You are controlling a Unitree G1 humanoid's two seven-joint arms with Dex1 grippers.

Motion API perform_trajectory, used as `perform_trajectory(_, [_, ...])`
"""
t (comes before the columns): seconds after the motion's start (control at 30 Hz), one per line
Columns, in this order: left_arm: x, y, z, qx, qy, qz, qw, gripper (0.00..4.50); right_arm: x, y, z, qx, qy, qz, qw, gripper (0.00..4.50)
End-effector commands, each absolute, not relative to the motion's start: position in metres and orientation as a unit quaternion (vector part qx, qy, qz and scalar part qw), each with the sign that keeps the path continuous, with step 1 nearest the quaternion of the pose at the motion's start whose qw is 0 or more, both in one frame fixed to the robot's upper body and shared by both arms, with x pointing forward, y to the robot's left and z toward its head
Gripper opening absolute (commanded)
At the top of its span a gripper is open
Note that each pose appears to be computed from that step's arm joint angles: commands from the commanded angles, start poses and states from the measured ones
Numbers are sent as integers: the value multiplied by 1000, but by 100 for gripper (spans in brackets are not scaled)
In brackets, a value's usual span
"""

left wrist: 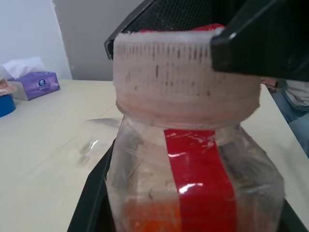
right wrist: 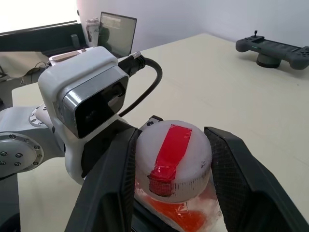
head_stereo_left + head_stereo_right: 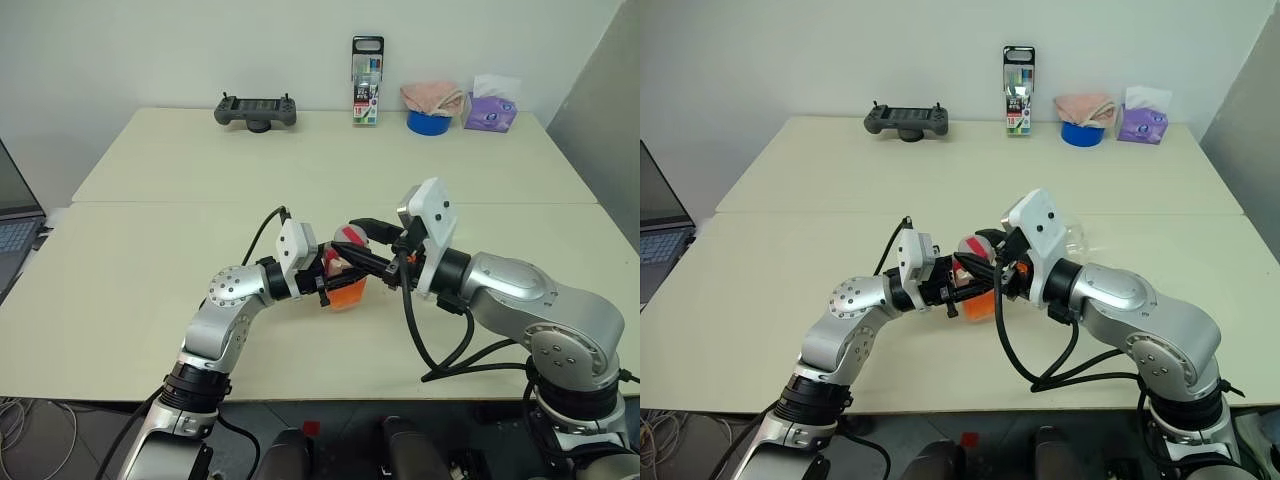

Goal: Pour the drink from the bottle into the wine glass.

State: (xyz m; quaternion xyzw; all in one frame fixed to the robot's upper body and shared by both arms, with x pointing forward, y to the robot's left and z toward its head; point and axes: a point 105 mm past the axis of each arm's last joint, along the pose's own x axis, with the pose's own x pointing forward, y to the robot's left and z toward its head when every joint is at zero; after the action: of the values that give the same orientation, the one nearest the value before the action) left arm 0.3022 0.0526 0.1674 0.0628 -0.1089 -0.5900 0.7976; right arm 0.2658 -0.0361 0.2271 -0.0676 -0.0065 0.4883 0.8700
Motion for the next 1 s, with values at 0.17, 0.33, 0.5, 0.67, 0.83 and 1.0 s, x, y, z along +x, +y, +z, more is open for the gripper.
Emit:
perform_trajectory(0.17, [264, 38, 193, 41, -84, -708, 700, 171, 188, -52, 234, -116, 22, 789, 602, 183])
perform_trajectory(0.33, [252, 28, 188, 91, -86, -740, 661, 171, 192, -60, 237, -164, 31, 842, 514, 183])
perform_trajectory(0.5, [267, 26, 186, 95, -103, -711, 689, 170, 218, -68, 231, -196, 41, 801, 564, 183])
perform_trajectory(0.67, [281, 26, 182, 103, -124, -683, 713, 170, 243, -69, 249, -210, -21, 733, 646, 318])
perform_trajectory(0.83, [299, 22, 183, 93, -147, -645, 744, 169, 260, -79, 264, -199, -68, 632, 746, 358])
perform_trajectory(1.0, [315, 20, 196, 90, -191, -609, 765, 169, 266, -77, 262, -162, -99, 508, 840, 358])
